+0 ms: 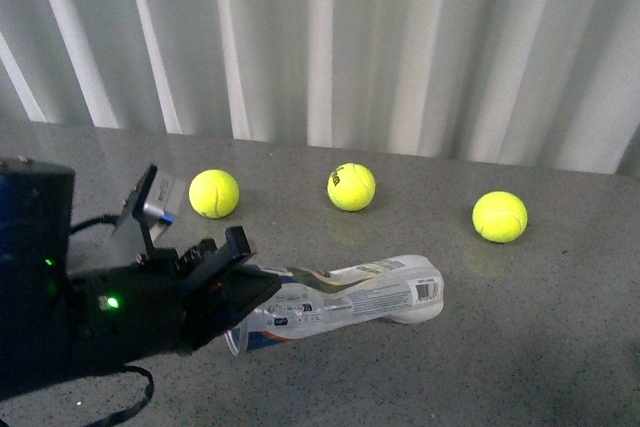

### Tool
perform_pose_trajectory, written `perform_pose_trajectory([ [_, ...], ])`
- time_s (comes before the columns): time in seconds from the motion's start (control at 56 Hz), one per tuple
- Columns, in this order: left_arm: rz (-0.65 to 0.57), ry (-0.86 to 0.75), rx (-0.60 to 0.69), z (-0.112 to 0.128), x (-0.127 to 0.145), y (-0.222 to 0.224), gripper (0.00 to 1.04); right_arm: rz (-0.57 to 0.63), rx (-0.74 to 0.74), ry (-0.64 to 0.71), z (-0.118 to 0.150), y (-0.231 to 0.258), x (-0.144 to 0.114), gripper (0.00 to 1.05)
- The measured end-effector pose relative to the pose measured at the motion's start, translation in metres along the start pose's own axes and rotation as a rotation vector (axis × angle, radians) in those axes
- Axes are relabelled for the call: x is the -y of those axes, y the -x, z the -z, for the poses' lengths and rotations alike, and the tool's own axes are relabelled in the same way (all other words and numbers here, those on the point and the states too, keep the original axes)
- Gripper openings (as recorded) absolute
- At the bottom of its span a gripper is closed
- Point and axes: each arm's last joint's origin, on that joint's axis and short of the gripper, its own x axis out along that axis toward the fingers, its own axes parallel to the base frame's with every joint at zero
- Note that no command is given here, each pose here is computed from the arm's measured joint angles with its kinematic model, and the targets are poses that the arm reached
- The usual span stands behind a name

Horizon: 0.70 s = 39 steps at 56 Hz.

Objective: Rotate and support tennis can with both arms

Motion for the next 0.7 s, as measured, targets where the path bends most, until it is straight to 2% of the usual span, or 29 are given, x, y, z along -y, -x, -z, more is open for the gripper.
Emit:
perform_pose_trajectory([
  [0.143, 0.087, -0.313, -0.094, -0.031, 0.053, 0.037, 0.04, 0.000, 0.000, 0.000, 0.000, 0.000, 0.000, 0.98],
  [0.375, 0.041, -0.853, -0.181, -0.075, 0.124, 0.077, 0.04, 0.000, 0.000, 0.000, 0.000, 0.000, 0.000, 0.98],
  [0.447, -0.005, -1.011, -0.265, -0.078, 0.135, 0.081, 0.04, 0.000, 0.000, 0.000, 0.000, 0.000, 0.000, 0.98],
  [0.554, -0.039, -1.313, -0.460, -0.072, 0.144, 0.077, 0.04, 0.000, 0.000, 0.000, 0.000, 0.000, 0.000, 0.98],
  [0.697, -0.008, -1.542, -0.597, -0.071, 0.156, 0.065, 0.04, 0.000, 0.000, 0.000, 0.000, 0.000, 0.000, 0.98],
])
